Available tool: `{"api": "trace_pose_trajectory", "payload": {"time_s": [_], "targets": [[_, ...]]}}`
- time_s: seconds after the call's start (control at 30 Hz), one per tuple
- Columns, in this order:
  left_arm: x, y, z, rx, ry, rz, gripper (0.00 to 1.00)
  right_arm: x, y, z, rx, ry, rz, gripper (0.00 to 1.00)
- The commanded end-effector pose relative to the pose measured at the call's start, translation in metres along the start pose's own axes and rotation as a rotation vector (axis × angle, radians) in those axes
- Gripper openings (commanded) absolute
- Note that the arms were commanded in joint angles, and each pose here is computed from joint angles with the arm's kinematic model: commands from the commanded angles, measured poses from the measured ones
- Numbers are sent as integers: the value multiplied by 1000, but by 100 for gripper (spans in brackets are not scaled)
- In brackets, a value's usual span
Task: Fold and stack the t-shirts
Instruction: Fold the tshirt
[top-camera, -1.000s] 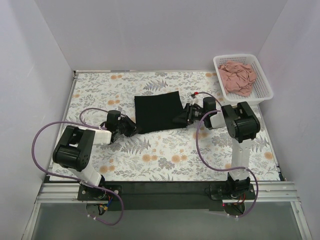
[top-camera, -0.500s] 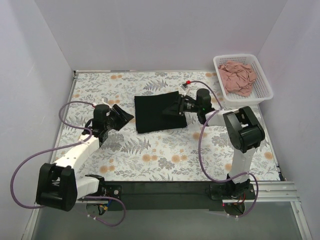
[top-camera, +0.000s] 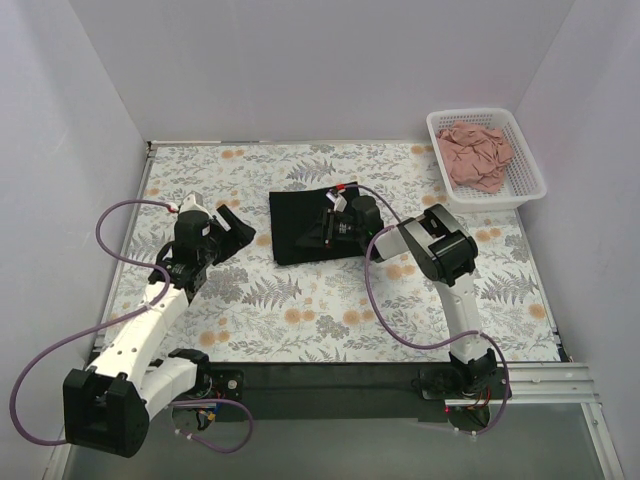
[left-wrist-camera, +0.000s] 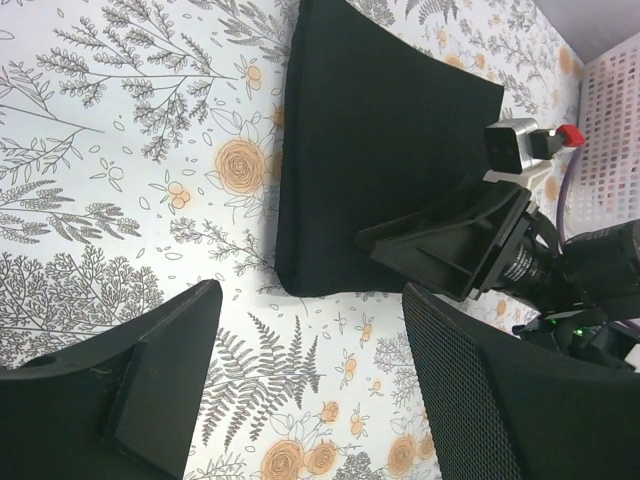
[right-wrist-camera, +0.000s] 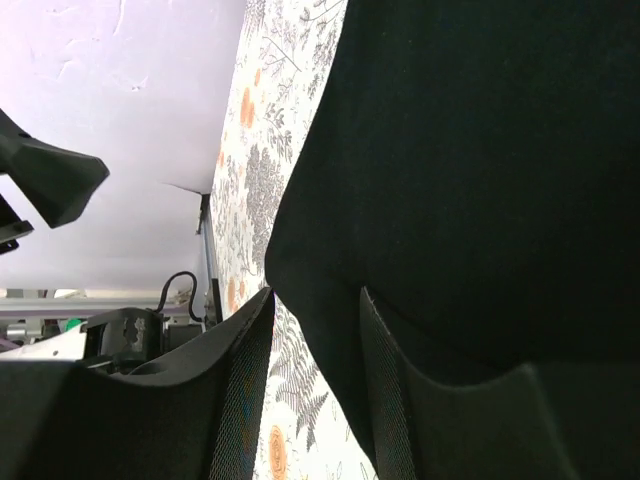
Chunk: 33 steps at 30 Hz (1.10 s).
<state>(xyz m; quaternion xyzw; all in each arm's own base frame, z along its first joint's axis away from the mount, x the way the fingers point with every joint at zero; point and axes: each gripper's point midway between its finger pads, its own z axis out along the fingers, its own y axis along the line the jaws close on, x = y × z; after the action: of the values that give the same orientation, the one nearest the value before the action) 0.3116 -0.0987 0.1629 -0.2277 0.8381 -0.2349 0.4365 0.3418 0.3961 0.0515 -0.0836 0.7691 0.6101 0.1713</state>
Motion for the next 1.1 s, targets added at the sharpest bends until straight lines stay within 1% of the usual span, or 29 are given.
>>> {"api": "trace_pose_trajectory", "payload": {"time_s": [0.0, 0.1, 0.13, 0.2, 0.23, 0.27, 0.3, 0.33, 0.37, 0.4, 0.43, 0.47, 0.53, 0.57, 0.63, 0.73, 0.87, 0.93, 0.97, 1.03, 1.07], "targets": [[2, 8, 1, -31, 9, 24, 72, -5, -11, -3, 45, -39, 16, 47], [9, 5, 3, -11, 44, 32, 75, -29, 24, -14, 9, -74, -71, 47], [8, 3, 3, -4, 48, 40, 75, -37, 40, -22, 12, -77, -117, 47], [12, 0, 5, 12, 73, 73, 78, -48, 45, -40, 52, -88, -148, 48], [10, -4, 5, 24, 75, 86, 78, -58, 63, -52, 59, -118, -193, 49], [14, -11, 7, 39, 91, 112, 79, -52, 51, -63, 128, -90, -202, 51], [14, -14, 9, 42, 95, 138, 80, -56, 44, -77, 180, -102, -209, 53], [9, -24, 8, 54, 92, 174, 80, -66, 47, -92, 254, -138, -246, 55], [18, -28, 13, 49, 117, 205, 81, -59, 26, -110, 366, -98, -251, 58], [18, -29, 15, 33, 115, 219, 82, -63, 28, -125, 426, -111, -282, 60], [20, -32, 17, 27, 128, 227, 82, -69, 17, -140, 520, -137, -293, 63], [23, -35, 23, 24, 150, 231, 82, -72, 10, -155, 572, -140, -314, 67], [29, -35, 29, 17, 178, 221, 82, -62, 0, -181, 663, -128, -278, 69], [34, -34, 35, 2, 201, 210, 82, -61, -6, -193, 691, -135, -266, 72], [40, -30, 41, -19, 222, 189, 82, -55, -9, -209, 740, -125, -280, 73], [52, -26, 52, -45, 265, 162, 82, -39, -13, -219, 774, -108, -272, 73], [67, -17, 67, -103, 306, 144, 81, -18, -16, -218, 747, -78, -229, 73], [71, -16, 73, -119, 318, 117, 77, -14, -14, -214, 723, -65, -222, 73], [77, -12, 79, -140, 335, 108, 72, -11, -14, -213, 720, -60, -224, 73], [76, -8, 89, -176, 323, 78, 66, -6, -13, -212, 716, -54, -224, 73], [83, -2, 97, -201, 341, 71, 61, -5, -13, -211, 713, -53, -229, 73]]}}
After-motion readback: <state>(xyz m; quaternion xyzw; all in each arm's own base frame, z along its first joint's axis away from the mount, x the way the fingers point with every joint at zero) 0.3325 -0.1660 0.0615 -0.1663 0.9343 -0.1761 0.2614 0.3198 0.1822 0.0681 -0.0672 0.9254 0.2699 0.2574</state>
